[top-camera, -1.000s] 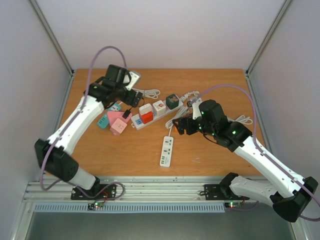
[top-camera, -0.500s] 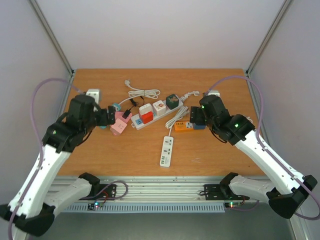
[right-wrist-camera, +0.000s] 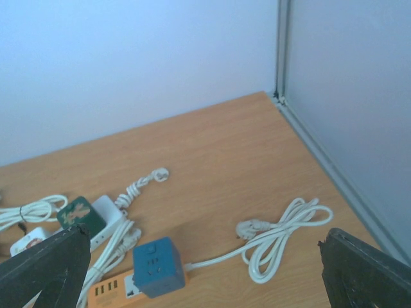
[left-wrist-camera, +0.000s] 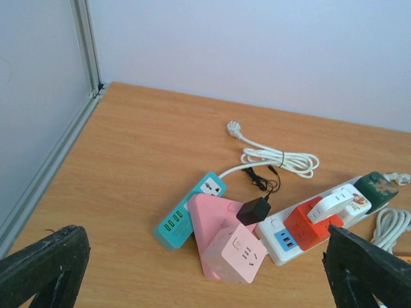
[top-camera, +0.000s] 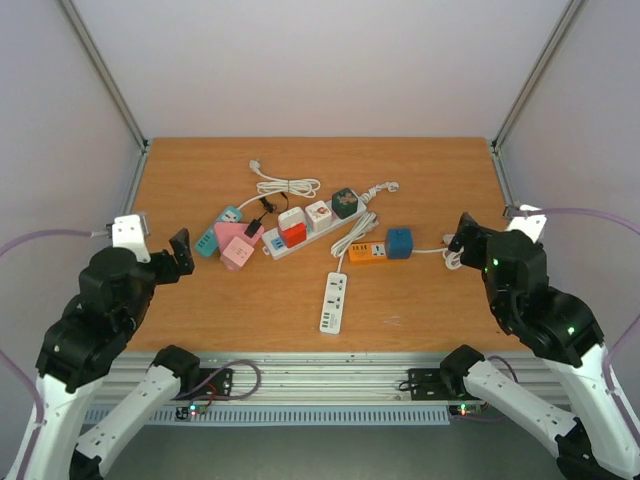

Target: Insert the plug

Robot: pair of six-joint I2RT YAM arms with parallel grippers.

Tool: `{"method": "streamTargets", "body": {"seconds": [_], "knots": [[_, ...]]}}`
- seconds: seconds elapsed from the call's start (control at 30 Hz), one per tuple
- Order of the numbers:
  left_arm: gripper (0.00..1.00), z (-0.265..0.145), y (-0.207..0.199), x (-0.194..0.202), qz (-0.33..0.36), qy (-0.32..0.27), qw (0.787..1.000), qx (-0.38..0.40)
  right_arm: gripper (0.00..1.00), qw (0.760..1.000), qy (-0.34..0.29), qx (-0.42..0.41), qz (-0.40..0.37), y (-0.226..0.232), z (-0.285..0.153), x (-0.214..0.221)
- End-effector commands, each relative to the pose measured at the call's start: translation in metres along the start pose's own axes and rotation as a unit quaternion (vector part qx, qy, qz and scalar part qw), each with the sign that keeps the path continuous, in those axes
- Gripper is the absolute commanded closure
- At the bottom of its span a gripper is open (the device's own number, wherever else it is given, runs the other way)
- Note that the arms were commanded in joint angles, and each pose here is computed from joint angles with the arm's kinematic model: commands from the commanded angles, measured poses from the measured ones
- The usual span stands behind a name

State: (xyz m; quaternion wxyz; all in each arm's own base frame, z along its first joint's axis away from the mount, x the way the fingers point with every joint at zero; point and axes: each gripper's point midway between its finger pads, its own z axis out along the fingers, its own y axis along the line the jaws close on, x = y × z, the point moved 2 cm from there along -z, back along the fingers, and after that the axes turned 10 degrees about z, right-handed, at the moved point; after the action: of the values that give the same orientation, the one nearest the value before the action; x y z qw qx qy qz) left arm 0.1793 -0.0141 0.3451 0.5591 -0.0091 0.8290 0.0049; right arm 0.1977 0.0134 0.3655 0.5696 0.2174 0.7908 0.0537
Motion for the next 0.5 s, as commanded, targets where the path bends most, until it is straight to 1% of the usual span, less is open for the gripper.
{"method": "streamTargets", "body": {"seconds": [0.0, 0.1, 0.2, 0.47], "knots": [[0.01, -0.015, 0.003, -0.019, -0.013, -0.064, 0.998, 0.011, 0.02, 0.999, -0.025, 0.034, 0.006, -0.022, -0.008, -0.004], [0.01, -0.027, 0.009, -0.025, -0.013, -0.088, 0.996, 0.009, 0.03, 0.998, -0.041, 0.035, 0.021, -0.030, -0.013, -0.005], [0.01, -0.033, 0.014, -0.028, -0.013, -0.099, 0.995, 0.000, 0.03, 0.998, -0.053, 0.027, 0.032, -0.033, -0.016, -0.007], [0.01, -0.028, 0.011, -0.025, -0.008, -0.088, 0.996, 0.001, 0.03, 0.997, -0.058, 0.019, 0.038, -0.033, -0.018, -0.007]]}}
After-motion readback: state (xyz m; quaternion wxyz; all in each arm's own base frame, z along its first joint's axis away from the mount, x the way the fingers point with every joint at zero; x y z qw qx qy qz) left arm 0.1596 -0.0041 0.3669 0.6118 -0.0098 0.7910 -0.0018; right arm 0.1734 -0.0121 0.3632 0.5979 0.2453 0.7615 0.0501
